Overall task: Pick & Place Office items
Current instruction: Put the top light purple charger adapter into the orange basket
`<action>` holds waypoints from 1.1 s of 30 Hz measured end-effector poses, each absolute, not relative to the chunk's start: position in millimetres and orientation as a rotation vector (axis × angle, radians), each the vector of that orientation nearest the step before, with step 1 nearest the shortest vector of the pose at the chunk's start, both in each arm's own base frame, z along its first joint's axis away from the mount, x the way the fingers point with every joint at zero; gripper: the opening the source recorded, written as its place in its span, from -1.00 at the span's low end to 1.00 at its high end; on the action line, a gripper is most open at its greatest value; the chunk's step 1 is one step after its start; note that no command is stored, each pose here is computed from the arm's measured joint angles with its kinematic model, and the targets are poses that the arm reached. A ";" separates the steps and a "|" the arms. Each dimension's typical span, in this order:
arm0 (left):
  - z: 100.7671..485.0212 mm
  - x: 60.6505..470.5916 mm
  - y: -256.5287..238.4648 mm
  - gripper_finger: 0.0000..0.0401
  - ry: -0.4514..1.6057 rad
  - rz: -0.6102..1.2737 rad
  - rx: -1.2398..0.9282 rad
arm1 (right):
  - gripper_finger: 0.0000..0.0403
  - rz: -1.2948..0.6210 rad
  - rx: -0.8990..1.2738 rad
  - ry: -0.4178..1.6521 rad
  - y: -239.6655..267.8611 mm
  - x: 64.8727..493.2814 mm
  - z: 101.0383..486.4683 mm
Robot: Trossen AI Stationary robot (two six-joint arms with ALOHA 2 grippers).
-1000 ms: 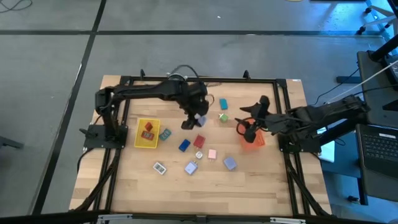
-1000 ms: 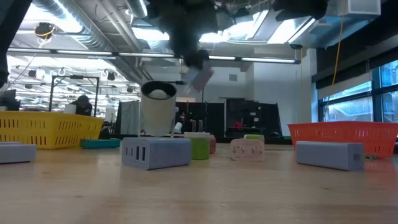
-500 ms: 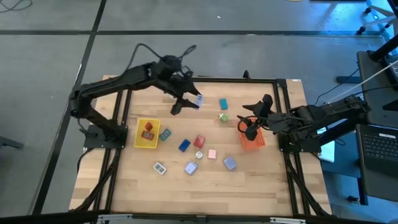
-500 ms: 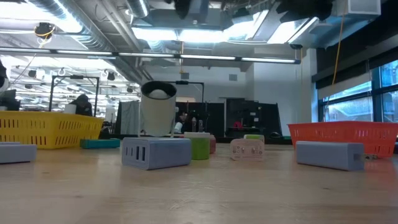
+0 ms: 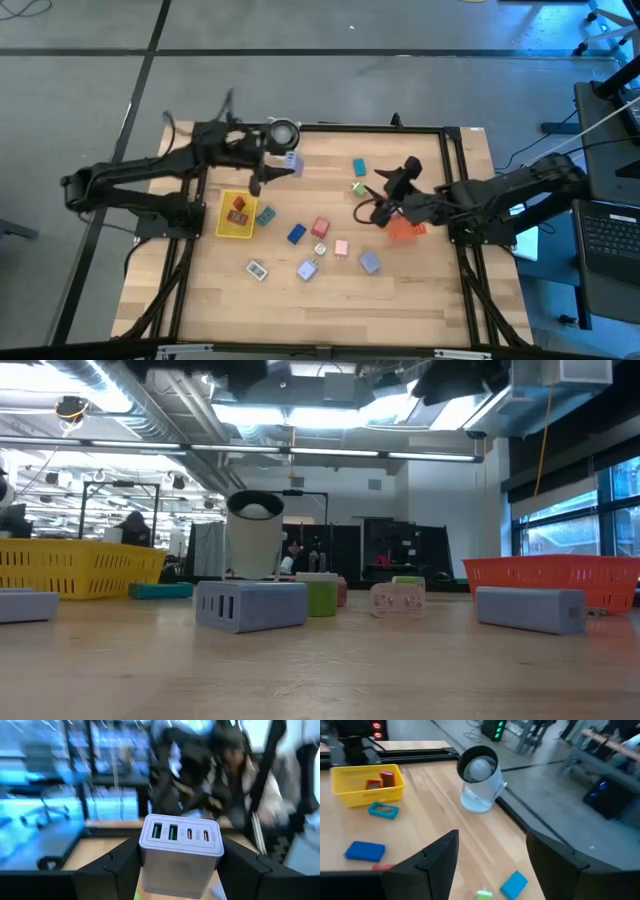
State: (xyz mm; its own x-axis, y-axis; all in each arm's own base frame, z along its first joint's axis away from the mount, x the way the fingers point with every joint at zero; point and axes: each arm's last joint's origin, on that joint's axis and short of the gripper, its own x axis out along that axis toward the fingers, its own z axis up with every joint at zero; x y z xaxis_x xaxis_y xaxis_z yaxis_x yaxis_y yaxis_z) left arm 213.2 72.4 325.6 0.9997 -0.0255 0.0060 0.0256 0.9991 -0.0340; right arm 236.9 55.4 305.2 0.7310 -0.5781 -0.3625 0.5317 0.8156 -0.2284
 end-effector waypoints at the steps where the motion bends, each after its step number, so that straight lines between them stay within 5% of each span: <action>1: 319.0 207.0 70.2 0.05 -0.062 -0.003 -0.041 | 0.16 -0.622 -0.126 0.432 56.7 241.7 302.6; 13: 246.5 172.0 39.1 0.05 -0.546 0.050 -0.230 | 0.16 -0.648 -0.374 0.340 70.9 292.8 288.2; 22: 237.1 180.9 25.4 0.05 -0.591 0.105 -0.347 | 0.16 -0.694 -0.718 0.355 78.2 328.2 268.7; 33: 233.4 185.0 25.5 0.05 -0.616 0.103 -0.401 | 0.16 -0.672 -0.753 0.253 75.8 367.1 276.0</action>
